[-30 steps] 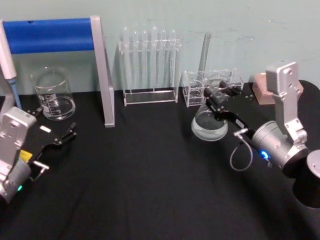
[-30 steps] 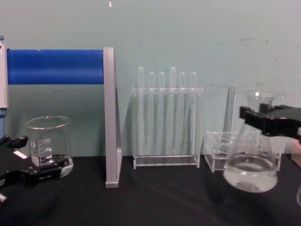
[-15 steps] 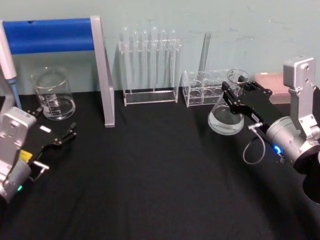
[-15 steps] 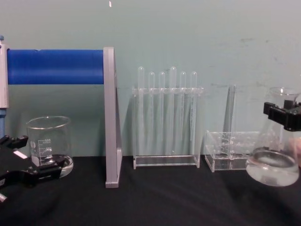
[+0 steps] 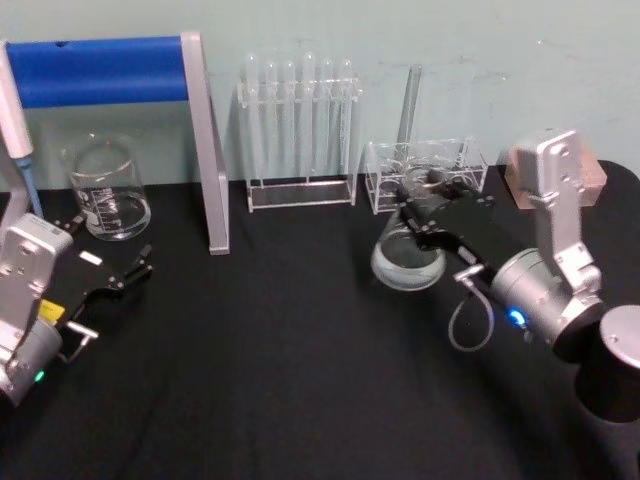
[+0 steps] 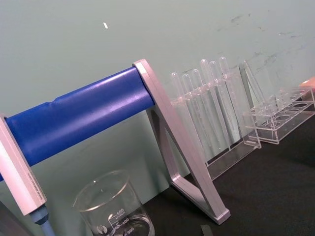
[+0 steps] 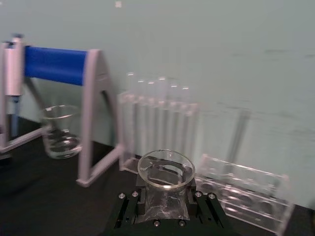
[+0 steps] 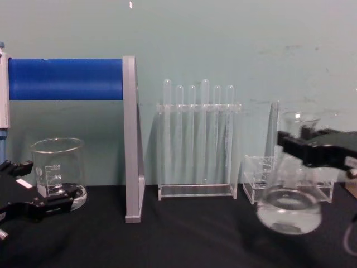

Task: Grasp the erlenmeyer flask with one hand, shake it three times, then place it back.

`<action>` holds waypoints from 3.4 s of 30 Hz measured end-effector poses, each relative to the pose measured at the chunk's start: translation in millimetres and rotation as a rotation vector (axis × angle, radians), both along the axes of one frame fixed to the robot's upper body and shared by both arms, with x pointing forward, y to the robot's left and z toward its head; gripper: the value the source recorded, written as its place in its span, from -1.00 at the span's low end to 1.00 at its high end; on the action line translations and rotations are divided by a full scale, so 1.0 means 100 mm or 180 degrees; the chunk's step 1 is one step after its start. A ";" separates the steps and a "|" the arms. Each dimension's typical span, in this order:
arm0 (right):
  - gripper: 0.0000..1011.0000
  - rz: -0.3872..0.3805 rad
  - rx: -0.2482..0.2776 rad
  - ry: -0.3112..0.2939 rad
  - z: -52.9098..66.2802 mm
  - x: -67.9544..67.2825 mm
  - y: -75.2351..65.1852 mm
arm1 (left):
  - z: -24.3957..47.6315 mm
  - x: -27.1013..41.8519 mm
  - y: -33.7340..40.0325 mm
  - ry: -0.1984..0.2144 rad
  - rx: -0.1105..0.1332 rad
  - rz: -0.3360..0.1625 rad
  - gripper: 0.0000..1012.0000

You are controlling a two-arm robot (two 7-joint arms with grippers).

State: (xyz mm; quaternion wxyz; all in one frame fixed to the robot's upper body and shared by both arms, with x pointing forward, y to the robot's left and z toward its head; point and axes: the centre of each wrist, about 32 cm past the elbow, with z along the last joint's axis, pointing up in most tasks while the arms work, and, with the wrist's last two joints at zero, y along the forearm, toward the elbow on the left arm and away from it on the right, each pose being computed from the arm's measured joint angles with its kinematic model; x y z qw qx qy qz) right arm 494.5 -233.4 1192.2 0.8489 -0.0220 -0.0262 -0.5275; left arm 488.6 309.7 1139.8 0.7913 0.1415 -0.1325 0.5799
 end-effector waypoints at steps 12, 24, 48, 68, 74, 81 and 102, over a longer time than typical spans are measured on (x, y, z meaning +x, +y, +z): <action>-0.11 0.0405 -0.0058 0.0018 -0.02 -0.11 0.23 | 0.000 0.000 0.000 0.0000 0.0000 0.0000 0.98; -0.11 0.0449 -0.0055 0.0034 -0.07 -0.11 0.24 | 0.000 0.000 0.000 0.0000 0.0000 0.0000 0.98; -0.11 0.0577 -0.0035 0.0070 -0.39 -0.14 0.25 | 0.000 0.000 0.000 0.0000 0.0000 0.0000 0.98; -0.11 0.0600 0.0004 0.0128 -0.50 -0.16 0.25 | 0.000 0.000 0.000 0.0000 0.0000 0.0000 0.98; -0.11 0.0600 0.0001 0.0140 -0.51 -0.16 0.25 | 0.000 0.000 0.000 0.0000 0.0000 0.0000 0.98; -0.11 0.0589 -0.0004 0.0145 -0.51 -0.16 0.25 | 0.000 0.000 0.000 0.0000 0.0000 0.0000 0.98; -0.11 0.0585 -0.0007 0.0147 -0.51 -0.16 0.25 | 0.000 0.000 0.000 0.0000 0.0000 0.0000 0.98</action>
